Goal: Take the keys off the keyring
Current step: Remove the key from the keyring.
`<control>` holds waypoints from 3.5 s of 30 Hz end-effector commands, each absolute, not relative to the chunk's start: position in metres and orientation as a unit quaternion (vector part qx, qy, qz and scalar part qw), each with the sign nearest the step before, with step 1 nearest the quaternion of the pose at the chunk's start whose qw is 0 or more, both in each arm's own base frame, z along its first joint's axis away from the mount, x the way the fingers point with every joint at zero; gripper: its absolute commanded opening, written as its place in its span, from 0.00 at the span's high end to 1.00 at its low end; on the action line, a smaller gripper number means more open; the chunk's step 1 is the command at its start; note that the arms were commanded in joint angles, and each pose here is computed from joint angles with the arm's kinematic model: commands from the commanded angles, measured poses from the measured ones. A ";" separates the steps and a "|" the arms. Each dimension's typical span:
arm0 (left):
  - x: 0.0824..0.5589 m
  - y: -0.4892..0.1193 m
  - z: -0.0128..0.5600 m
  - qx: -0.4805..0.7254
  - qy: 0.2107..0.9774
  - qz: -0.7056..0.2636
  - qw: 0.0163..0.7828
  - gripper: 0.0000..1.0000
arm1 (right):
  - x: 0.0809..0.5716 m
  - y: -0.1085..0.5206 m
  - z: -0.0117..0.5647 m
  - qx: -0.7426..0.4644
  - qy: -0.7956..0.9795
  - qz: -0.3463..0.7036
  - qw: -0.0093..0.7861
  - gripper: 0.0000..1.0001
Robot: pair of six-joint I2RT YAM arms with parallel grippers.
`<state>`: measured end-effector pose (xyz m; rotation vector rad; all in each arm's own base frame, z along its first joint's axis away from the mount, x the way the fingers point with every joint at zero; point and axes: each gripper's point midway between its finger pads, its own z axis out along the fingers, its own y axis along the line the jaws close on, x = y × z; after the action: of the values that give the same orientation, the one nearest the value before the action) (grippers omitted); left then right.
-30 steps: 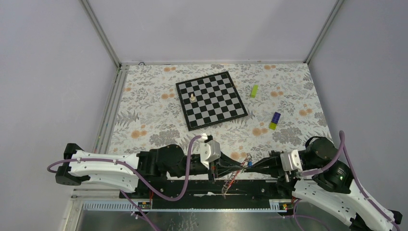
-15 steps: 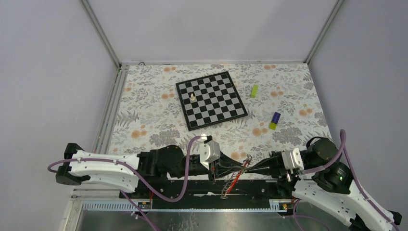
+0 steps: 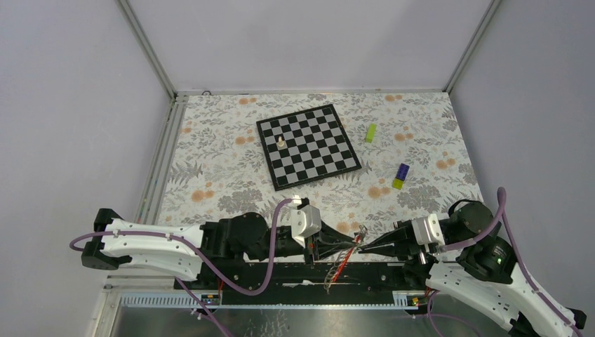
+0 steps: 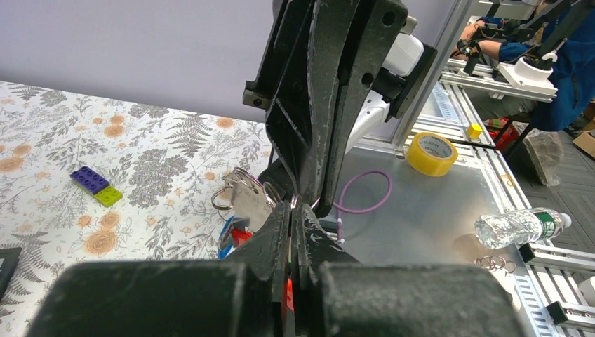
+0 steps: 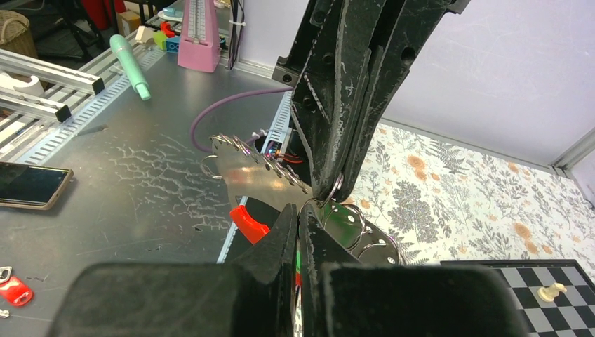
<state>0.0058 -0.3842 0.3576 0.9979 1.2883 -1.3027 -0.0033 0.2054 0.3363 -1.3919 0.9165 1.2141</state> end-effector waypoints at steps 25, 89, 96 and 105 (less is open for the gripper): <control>0.040 -0.384 0.381 0.357 0.549 -0.507 0.561 1.00 | -0.031 0.186 0.370 -0.590 0.324 0.526 0.520 1.00; 0.015 -0.394 0.375 0.423 0.524 -0.524 0.522 1.00 | -0.002 0.191 0.354 -0.594 0.353 0.458 0.560 1.00; 0.014 -0.392 0.378 0.419 0.519 -0.531 0.523 1.00 | -0.002 0.193 0.346 -0.601 0.355 0.458 0.551 1.00; 0.012 -0.393 0.378 0.421 0.516 -0.534 0.520 1.00 | 0.000 0.197 0.339 -0.603 0.358 0.460 0.545 1.00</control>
<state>0.0077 -0.3953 0.3385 1.0966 1.3290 -1.2312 0.0065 0.1949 0.3392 -1.4077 0.8944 1.0596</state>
